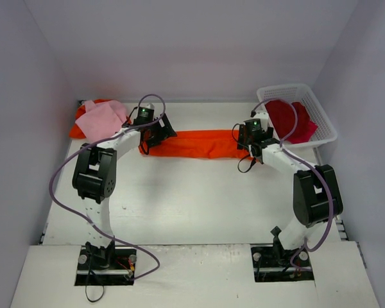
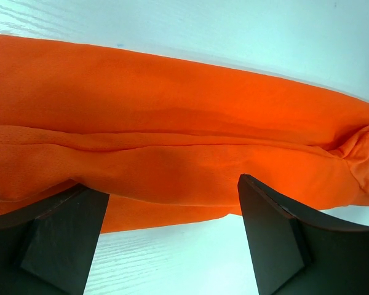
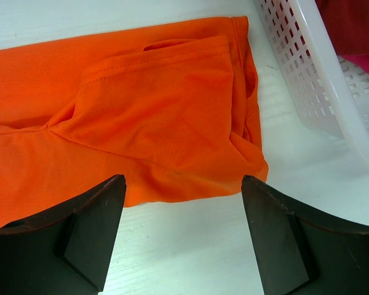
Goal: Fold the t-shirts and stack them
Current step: Fold the other side of the tshirt into a rectangle, then rotate the tshirt 80 degrees
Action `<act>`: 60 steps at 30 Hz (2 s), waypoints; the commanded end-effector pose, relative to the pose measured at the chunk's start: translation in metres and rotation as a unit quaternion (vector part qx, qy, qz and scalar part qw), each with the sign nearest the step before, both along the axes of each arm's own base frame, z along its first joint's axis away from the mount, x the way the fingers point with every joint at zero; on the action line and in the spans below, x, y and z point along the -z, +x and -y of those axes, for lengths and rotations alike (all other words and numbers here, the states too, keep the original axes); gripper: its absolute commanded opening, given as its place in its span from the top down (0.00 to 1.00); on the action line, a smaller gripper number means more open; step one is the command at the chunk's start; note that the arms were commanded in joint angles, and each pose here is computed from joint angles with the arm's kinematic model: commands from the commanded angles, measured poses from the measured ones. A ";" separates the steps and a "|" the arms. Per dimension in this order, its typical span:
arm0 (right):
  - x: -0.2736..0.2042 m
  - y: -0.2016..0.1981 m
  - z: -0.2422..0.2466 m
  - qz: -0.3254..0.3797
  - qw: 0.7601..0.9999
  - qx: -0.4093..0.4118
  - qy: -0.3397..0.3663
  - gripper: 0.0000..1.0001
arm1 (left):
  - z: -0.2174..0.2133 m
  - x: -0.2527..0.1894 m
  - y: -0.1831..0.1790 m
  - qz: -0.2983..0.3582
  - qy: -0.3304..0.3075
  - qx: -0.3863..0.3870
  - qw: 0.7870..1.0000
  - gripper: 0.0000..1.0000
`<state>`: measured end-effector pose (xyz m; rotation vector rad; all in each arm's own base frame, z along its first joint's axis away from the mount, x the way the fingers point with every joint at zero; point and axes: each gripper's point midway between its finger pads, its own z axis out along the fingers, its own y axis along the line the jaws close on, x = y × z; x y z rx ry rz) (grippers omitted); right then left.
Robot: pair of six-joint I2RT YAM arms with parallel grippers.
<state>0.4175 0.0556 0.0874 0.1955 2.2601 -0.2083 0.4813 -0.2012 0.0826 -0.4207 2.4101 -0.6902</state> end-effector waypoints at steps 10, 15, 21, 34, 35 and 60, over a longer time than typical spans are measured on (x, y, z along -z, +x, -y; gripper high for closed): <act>-0.017 0.010 0.001 0.035 0.999 0.011 0.011 0.27 | -0.002 -0.061 0.036 0.075 0.021 0.001 0.997 0.21; -0.015 0.011 0.001 0.034 0.999 0.012 0.010 0.27 | -0.006 -0.071 0.055 0.083 0.021 -0.001 0.996 0.21; -0.016 0.014 0.002 0.035 0.999 0.014 0.004 0.27 | -0.013 -0.056 0.057 0.069 0.027 -0.006 0.997 0.21; -0.006 0.032 0.000 0.028 0.999 0.020 -0.002 0.27 | -0.004 -0.084 0.040 0.102 0.004 -0.006 0.995 0.21; -0.006 0.034 -0.001 0.031 0.999 0.021 -0.001 0.27 | -0.004 -0.085 0.039 0.104 0.003 -0.007 0.995 0.21; 0.042 0.051 0.007 -0.010 0.999 0.025 -0.017 0.27 | -0.005 -0.006 0.037 0.040 0.021 -0.010 0.999 0.21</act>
